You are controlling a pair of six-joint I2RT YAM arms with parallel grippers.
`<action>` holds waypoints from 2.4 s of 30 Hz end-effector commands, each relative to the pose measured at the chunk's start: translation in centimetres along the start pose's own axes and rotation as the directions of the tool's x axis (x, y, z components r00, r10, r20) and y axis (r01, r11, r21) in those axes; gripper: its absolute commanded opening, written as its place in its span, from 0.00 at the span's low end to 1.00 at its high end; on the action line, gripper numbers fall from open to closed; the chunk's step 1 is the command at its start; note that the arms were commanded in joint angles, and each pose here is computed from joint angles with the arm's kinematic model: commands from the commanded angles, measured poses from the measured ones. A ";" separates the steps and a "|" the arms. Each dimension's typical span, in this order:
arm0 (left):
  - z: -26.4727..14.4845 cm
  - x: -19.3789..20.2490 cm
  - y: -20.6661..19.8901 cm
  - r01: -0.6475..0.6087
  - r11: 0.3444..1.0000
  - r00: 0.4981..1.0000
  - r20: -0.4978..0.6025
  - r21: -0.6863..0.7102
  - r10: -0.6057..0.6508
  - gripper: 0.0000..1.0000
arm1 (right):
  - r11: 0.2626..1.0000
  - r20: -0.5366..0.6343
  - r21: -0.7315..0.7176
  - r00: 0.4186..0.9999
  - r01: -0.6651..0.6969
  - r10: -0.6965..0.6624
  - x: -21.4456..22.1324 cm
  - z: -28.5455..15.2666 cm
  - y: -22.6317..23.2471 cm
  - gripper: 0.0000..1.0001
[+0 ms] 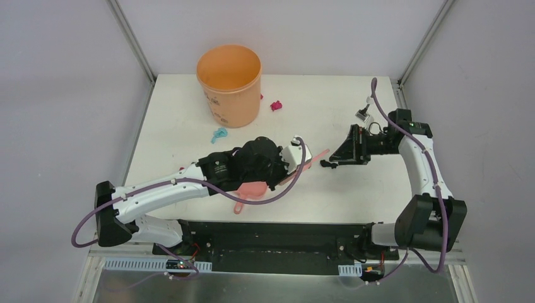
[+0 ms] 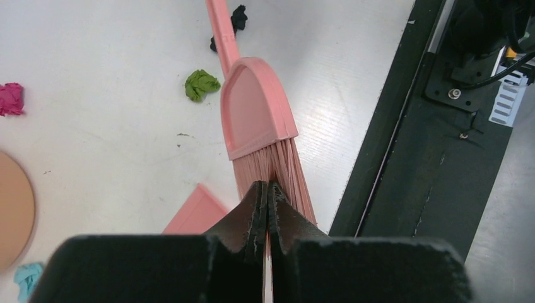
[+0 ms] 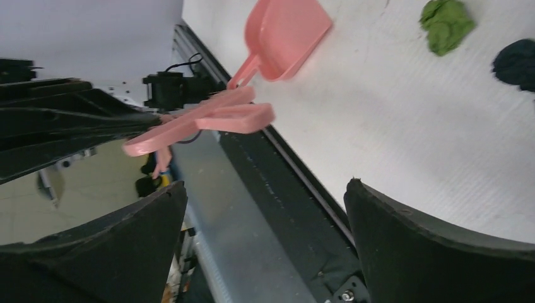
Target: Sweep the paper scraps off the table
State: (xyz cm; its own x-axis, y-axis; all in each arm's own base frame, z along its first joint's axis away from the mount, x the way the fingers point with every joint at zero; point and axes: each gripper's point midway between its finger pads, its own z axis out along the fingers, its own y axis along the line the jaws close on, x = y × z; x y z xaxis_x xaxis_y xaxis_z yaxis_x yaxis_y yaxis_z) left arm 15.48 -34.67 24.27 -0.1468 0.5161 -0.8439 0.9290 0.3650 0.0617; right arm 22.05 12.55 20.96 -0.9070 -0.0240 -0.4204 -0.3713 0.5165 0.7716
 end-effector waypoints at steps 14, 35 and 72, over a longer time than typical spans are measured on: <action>1.6 -1.5 -0.6 -0.007 1.000 0.999 0.054 0.009 0.007 0.00 | 0.955 0.036 -0.254 0.985 -0.152 0.166 -0.5 -0.3 3.0 0.93; 4.9 -2.5 -4.1 -0.021 0.993 0.998 0.068 0.120 0.012 0.00 | 0.944 0.068 -0.207 0.959 -0.257 0.276 -1.1 0.9 0.8 0.72; 1.1 -2.7 -7.1 -0.065 0.952 0.997 0.055 0.298 0.051 0.94 | 0.971 0.194 -0.131 0.965 0.202 -0.175 0.4 0.6 1.5 0.00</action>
State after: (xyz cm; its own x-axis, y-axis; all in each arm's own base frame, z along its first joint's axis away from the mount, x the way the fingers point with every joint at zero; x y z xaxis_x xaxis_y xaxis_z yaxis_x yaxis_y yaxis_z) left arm 11.42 -41.65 19.61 -0.0203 0.6351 -0.7721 0.9800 0.1656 0.1104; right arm 23.23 12.41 18.10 -0.9219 0.1448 -0.3594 -0.2404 0.5138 0.8235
